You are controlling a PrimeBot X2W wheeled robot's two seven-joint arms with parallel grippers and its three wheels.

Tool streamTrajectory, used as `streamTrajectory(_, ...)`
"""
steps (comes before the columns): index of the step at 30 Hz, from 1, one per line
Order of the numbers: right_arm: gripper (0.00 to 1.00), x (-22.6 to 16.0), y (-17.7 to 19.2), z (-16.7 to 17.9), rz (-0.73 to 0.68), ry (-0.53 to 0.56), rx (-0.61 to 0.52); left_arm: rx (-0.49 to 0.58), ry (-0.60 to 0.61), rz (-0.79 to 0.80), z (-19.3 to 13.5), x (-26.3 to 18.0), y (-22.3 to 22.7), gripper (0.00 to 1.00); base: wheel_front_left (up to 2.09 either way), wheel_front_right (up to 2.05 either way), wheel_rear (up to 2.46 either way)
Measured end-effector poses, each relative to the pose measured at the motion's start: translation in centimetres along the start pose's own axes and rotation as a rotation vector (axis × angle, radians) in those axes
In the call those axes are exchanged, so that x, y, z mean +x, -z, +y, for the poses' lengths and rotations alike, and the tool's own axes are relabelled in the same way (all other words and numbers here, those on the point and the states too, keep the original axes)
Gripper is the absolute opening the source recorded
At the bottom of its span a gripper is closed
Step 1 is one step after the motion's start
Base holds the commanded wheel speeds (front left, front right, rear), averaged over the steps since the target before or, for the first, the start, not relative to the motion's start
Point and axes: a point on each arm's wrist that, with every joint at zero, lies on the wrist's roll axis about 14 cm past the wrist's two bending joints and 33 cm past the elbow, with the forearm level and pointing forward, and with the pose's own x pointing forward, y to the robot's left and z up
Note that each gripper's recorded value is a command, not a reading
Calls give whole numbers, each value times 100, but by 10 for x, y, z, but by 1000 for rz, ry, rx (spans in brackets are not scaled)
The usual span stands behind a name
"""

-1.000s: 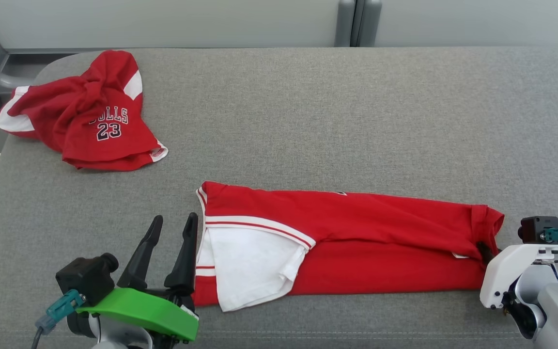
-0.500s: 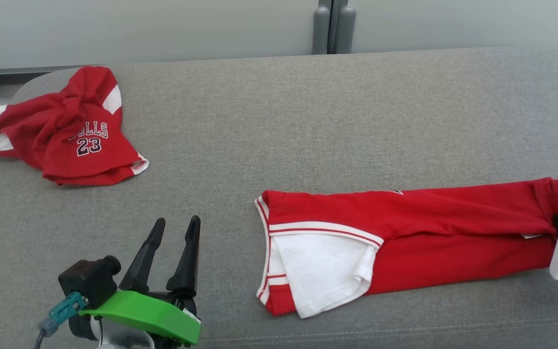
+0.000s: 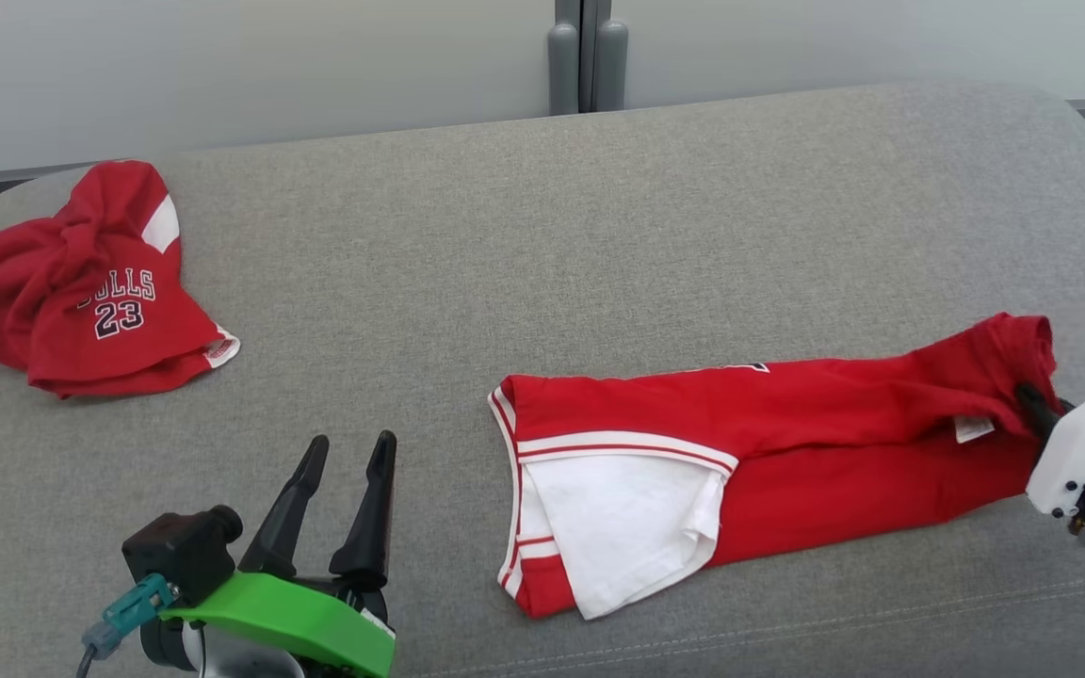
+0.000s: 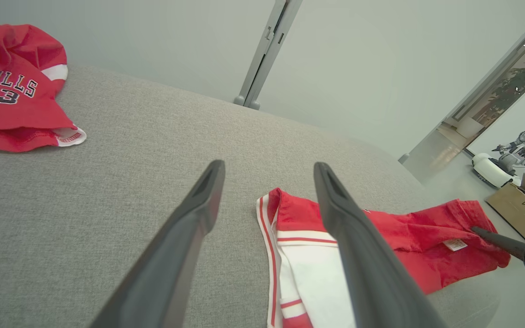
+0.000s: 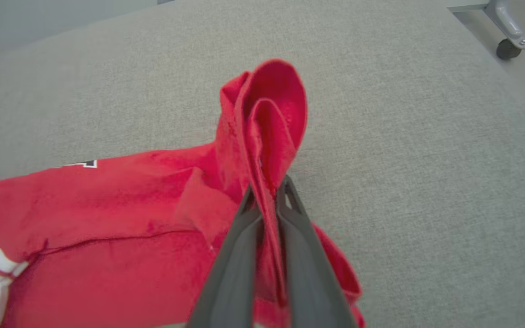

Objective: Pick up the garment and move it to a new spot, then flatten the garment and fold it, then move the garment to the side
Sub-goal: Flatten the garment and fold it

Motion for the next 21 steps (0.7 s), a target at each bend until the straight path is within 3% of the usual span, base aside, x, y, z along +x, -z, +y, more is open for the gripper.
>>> streamTrajectory(7, 0, -17, -18, 65, -19, -221, 60, -1, 9, -6, -2, 2, -1, 100, 0, 0, 0)
streamTrajectory(21, 0, -36, -14, 210, 40, -588, 7, -8, -43, -52, 13, -8, -12, 100, 0, 0, 0)
